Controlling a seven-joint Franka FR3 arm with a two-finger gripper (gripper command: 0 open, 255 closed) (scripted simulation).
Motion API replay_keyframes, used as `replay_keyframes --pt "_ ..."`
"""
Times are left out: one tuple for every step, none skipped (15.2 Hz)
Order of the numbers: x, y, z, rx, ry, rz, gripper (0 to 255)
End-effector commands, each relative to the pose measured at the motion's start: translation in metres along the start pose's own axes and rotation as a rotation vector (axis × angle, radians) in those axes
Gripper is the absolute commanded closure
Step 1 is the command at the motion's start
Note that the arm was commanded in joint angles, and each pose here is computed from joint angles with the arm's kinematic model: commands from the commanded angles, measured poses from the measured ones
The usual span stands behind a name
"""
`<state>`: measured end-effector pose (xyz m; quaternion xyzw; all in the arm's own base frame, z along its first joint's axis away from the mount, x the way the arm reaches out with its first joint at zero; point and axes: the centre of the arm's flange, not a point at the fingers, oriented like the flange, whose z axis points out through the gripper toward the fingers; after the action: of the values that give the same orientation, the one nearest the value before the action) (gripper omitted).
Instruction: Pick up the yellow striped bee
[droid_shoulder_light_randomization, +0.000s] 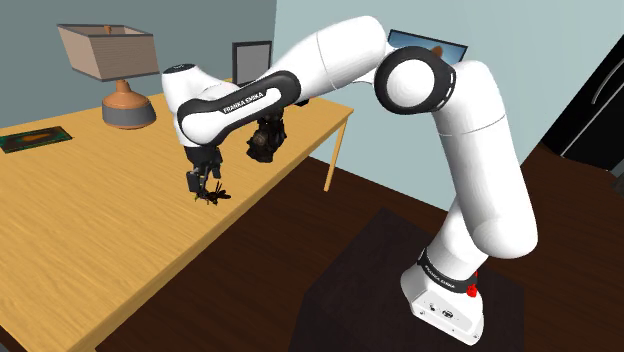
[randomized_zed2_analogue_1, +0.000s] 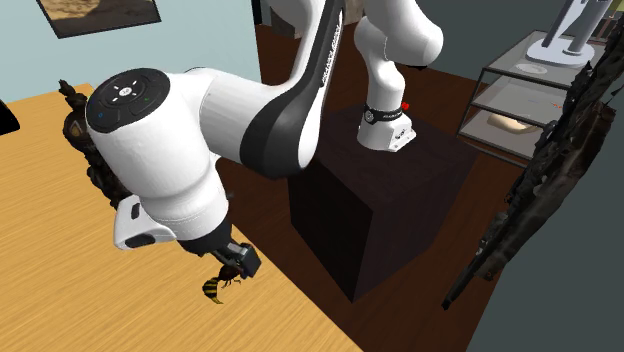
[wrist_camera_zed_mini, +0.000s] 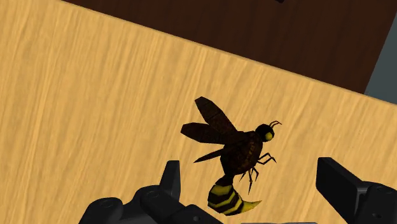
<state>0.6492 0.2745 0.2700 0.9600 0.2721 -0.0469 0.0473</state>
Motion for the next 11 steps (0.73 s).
replay_keyframes --pt "0.007 -0.004 0.01 -0.002 0.0 -0.005 0" --pt "0.007 -0.005 0.015 -0.002 0.0 -0.005 0" --pt "0.008 -0.005 0.02 -0.002 0.0 -0.005 0" --pt "0.009 -0.005 0.026 -0.002 0.0 -0.005 0" --pt "0.009 -0.006 0.031 -0.002 0.0 -0.005 0" --pt "0.01 -0.006 0.036 -0.002 0.0 -0.005 0" --pt "0.01 -0.006 0.039 -0.002 0.0 -0.005 0" --pt "0.01 -0.006 0.039 -0.002 0.0 -0.005 0" --pt "0.011 -0.006 0.039 -0.002 0.0 -0.005 255" --pt "0.011 -0.006 0.039 -0.002 0.0 -0.005 255" --pt "0.011 -0.006 0.039 -0.002 0.0 -0.005 255"
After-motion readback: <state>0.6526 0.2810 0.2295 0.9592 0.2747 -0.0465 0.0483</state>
